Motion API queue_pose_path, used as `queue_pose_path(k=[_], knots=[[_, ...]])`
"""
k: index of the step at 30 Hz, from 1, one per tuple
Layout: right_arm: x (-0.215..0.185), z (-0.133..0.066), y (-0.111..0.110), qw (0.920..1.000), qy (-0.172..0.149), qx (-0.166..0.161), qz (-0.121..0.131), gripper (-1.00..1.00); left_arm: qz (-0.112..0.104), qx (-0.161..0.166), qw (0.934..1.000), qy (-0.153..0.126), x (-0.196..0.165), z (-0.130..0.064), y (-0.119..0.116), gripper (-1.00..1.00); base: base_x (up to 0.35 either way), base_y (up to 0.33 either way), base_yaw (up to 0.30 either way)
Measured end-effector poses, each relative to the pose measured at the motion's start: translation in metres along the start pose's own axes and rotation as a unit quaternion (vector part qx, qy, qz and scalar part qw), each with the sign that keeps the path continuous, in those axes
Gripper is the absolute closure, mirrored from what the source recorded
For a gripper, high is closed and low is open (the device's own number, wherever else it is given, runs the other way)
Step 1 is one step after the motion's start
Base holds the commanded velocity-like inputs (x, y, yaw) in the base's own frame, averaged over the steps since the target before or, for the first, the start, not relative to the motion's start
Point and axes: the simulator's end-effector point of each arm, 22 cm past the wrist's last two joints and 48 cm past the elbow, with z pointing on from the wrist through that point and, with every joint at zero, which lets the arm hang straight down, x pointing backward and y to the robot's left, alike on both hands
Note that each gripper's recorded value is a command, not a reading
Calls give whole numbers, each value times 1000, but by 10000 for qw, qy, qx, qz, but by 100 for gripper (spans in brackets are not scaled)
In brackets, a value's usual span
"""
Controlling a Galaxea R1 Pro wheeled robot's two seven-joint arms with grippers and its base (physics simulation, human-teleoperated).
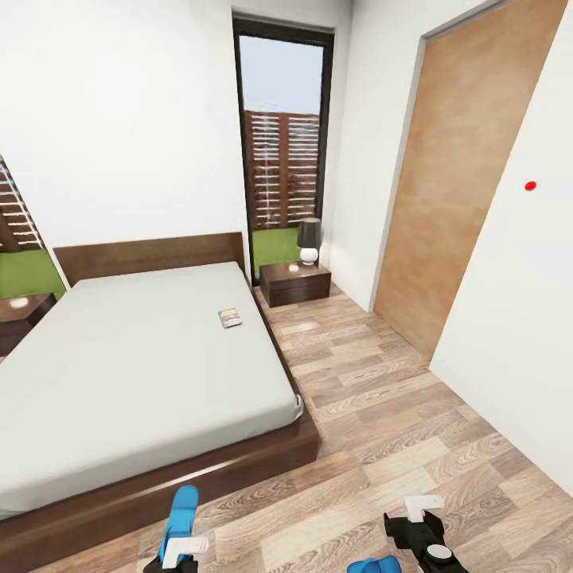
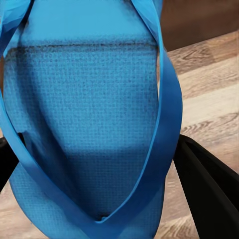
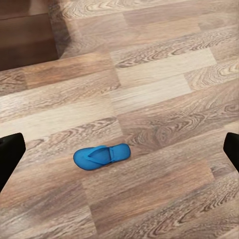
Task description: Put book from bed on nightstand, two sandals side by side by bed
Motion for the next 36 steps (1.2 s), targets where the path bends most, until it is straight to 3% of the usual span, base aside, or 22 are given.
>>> queue_pose_path(k=[9,36], knots=[[0,0,0,10000,0,1,1,-100,-17,15,9999,-137,10,-6,-1,100,0,9,0],[0,0,-1,10000,0,8,-2,-100,-14,17,9999,-150,12,-7,-1,100,5,47,0]])
